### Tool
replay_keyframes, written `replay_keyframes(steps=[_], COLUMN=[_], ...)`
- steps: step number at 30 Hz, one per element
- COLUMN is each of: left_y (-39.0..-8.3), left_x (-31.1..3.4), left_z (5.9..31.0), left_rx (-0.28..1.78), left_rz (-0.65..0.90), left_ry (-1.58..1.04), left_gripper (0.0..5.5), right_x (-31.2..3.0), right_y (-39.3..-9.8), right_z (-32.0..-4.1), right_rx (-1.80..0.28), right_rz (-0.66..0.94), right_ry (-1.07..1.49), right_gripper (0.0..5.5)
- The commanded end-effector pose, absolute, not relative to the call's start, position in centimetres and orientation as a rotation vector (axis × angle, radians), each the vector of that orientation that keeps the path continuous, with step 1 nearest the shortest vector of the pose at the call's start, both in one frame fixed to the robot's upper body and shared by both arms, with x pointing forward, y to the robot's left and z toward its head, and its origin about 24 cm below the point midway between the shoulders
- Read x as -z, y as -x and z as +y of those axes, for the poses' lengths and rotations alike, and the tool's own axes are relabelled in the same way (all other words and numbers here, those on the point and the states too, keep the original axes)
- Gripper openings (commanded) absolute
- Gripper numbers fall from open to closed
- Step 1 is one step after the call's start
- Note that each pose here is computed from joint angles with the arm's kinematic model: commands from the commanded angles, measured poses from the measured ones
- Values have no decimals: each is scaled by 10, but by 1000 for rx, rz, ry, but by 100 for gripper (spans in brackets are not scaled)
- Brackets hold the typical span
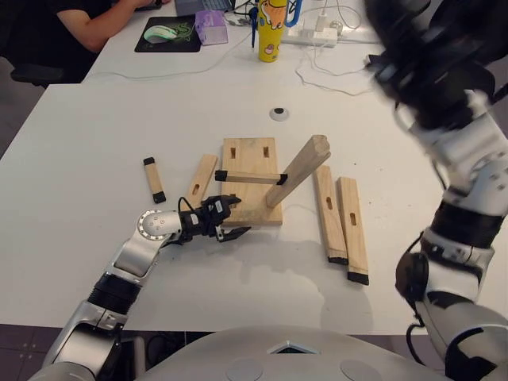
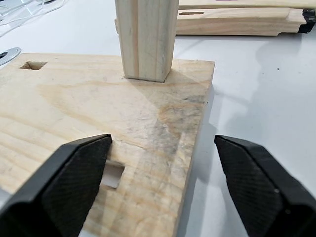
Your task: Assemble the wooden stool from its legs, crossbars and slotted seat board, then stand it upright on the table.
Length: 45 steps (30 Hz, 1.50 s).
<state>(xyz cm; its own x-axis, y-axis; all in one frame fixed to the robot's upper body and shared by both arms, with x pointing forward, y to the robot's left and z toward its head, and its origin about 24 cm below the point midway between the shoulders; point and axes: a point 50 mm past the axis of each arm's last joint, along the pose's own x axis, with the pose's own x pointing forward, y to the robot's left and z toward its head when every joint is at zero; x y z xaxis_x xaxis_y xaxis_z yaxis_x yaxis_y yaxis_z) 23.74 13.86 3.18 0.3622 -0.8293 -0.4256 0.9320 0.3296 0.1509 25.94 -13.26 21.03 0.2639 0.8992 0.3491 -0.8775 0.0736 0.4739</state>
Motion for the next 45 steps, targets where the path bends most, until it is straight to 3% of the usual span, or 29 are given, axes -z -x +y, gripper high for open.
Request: replay_keyframes(steps=[1, 6, 9, 12, 14, 16, 18, 19, 20, 26, 30, 36, 45], left_y=[-227, -226, -225, -224, -223, -221, -219, -218, -218, -210, -206, -204, -208], left_x=[-5, -2, -1, 0, -1, -1, -2, -2, -3, -2, -2, -2, -4], left_z=[150, 152, 153, 153, 154, 155, 156, 156, 156, 156, 155, 152, 149], left_rx=[1165, 1149, 1141, 1134, 1126, 1112, 1099, 1092, 1087, 1066, 1058, 1060, 1067], left_rz=[482, 491, 493, 491, 489, 486, 483, 481, 480, 487, 491, 493, 484], left_ry=[-397, -390, -383, -381, -378, -373, -367, -362, -357, -332, -323, -321, -322], left_gripper=[387, 387, 387, 387, 387, 387, 387, 387, 387, 387, 387, 387, 387], right_x=[-106, -209, -240, -245, -221, -172, -128, -104, -90, -76, -81, -79, -79], right_y=[-243, -276, -279, -290, -301, -304, -289, -277, -264, -229, -228, -220, -226], right_z=[-126, -149, -172, -205, -217, -216, -210, -206, -201, -194, -196, -174, -174], right_rx=[-1106, -1199, -1217, -1052, -836, -613, -504, -459, -451, -359, -278, -341, -297], right_rz=[515, -85, -237, -307, -207, 50, 257, 436, 494, 524, 529, 626, 653], right_ry=[-391, -746, -869, -996, -909, -591, -383, -258, -200, -78, -97, -111, -12], right_gripper=[2, 2, 2, 2, 2, 2, 21, 26, 42, 129, 197, 293, 298])
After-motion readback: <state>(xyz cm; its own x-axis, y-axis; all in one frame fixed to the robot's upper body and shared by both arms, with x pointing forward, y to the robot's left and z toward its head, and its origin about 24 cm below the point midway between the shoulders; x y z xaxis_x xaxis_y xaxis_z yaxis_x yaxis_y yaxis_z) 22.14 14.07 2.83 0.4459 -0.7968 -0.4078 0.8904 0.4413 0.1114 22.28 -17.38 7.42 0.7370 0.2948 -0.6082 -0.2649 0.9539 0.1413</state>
